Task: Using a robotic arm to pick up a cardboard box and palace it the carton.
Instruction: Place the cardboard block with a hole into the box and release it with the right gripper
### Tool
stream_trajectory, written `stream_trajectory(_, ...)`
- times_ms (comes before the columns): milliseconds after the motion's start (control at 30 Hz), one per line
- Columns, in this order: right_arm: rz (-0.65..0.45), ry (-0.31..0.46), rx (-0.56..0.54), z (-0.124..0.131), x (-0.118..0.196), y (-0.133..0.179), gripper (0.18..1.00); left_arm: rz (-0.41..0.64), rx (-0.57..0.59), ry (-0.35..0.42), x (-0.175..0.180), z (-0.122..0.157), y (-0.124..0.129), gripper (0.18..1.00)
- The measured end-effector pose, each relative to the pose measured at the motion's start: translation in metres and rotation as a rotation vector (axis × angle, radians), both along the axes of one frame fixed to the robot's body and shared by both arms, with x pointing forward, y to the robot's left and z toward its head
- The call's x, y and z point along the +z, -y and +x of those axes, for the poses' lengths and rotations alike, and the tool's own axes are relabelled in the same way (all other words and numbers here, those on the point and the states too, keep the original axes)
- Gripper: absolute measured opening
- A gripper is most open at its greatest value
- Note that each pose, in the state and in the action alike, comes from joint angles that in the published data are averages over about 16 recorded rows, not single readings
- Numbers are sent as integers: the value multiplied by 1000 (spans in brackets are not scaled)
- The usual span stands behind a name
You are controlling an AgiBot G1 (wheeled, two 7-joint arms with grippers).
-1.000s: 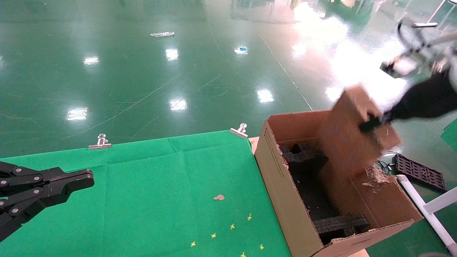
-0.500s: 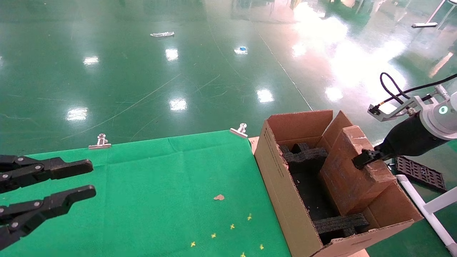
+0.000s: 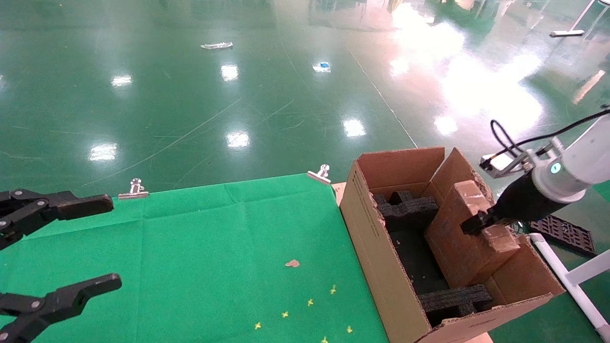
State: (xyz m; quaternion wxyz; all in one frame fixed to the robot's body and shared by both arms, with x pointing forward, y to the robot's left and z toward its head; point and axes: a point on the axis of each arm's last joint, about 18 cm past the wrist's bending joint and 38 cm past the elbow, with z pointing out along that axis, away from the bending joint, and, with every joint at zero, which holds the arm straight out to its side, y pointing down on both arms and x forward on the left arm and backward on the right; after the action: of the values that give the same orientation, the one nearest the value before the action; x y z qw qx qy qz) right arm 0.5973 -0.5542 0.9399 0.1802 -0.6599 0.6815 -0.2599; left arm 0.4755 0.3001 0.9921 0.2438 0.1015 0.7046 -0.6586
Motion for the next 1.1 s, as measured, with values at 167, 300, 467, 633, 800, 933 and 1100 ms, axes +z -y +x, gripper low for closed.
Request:
stream_trajectory(167, -1, 2, 1, 14, -29, -3, 313, 0, 0, 0, 0, 0, 0, 733)
stream_trajectory(300, -4, 8, 3, 23, -52, -5, 309, 0, 0, 0, 0, 0, 0, 815)
stream_trajectory(467, -9, 24, 8, 31, -76, -6, 306, 0, 0, 0, 0, 0, 0, 899)
stream_trajectory(633, -10, 31, 18, 34, -90, -6, 302, 0, 0, 0, 0, 0, 0, 952)
stream_trajectory(800, -11, 29, 25, 34, -95, -7, 301, 0, 0, 0, 0, 0, 0, 984)
stream_trajectory(933, -12, 25, 29, 34, -95, -7, 304, 0, 0, 0, 0, 0, 0, 997)
stream_trajectory(1100, -17, 17, 31, 33, -93, -7, 322, 0, 0, 0, 0, 0, 0, 1000)
